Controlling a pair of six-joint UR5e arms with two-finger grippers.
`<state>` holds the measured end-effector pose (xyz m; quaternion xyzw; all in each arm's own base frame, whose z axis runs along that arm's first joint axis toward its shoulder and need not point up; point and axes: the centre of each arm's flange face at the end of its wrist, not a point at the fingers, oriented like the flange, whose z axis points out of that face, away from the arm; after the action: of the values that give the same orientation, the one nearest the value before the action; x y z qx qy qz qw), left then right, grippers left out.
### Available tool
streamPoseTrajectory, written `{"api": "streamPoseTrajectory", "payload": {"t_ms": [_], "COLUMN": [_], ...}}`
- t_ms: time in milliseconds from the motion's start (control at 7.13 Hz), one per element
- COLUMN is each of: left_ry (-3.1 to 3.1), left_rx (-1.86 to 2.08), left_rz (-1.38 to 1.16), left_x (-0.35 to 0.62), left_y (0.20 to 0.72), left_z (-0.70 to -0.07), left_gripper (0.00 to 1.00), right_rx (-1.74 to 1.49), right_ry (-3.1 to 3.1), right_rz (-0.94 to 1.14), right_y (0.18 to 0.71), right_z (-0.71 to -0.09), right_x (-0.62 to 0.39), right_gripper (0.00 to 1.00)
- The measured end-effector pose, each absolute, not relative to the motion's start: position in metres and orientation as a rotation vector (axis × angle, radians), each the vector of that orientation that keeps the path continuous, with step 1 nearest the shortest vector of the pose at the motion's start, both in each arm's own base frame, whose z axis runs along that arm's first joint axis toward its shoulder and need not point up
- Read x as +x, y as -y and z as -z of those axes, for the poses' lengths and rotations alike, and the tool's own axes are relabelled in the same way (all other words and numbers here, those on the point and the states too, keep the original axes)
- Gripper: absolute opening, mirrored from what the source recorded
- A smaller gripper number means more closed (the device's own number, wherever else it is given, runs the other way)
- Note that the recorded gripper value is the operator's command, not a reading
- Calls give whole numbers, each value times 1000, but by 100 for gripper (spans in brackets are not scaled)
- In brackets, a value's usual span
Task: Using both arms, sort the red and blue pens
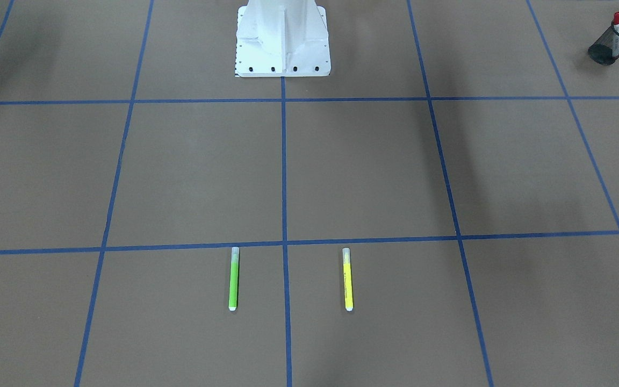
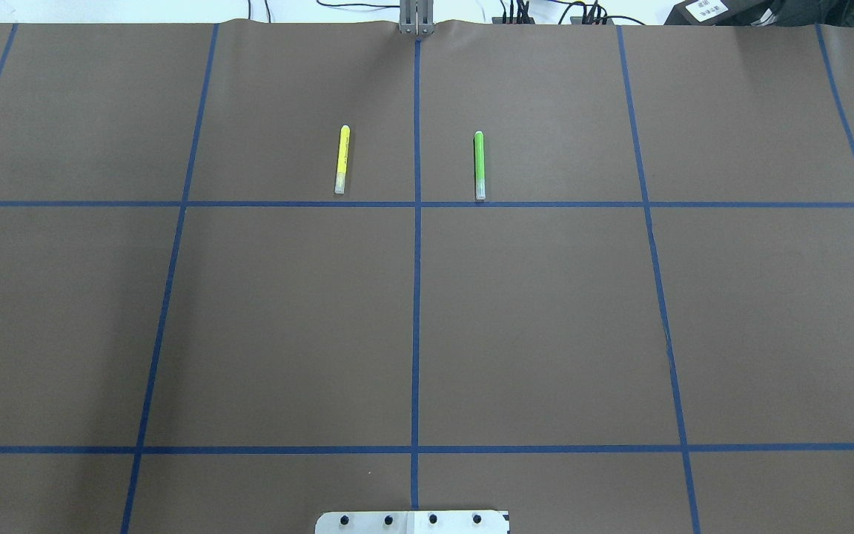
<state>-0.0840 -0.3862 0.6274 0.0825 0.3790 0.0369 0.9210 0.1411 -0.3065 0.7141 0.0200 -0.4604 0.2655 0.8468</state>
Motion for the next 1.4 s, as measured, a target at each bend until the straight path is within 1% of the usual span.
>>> {"api": "streamPoseTrajectory", "payload": {"t_ms": [561,842,1122,1403], "left_ry": [-779,-779,-779,-778], "left_rx": [171,172,171,171], "left_rz": [-77,-78,-77,-77], "left_x": [-84,-84,-84,-84], "left_y": [387,387,387,387], "left_z": [-626,-626,-627,-627], "left_gripper": [100,100,100,100], "right_rx": [79,94,114,138], "right_ry": [928,901,839,772], "right_rz": [-373,-268,-201,-142], "right_y": [415,453,473,473], "right_z": [-655,-630,-622,-630], "right_x": [82,40,9,0], "right_gripper": [100,100,100,100]}}
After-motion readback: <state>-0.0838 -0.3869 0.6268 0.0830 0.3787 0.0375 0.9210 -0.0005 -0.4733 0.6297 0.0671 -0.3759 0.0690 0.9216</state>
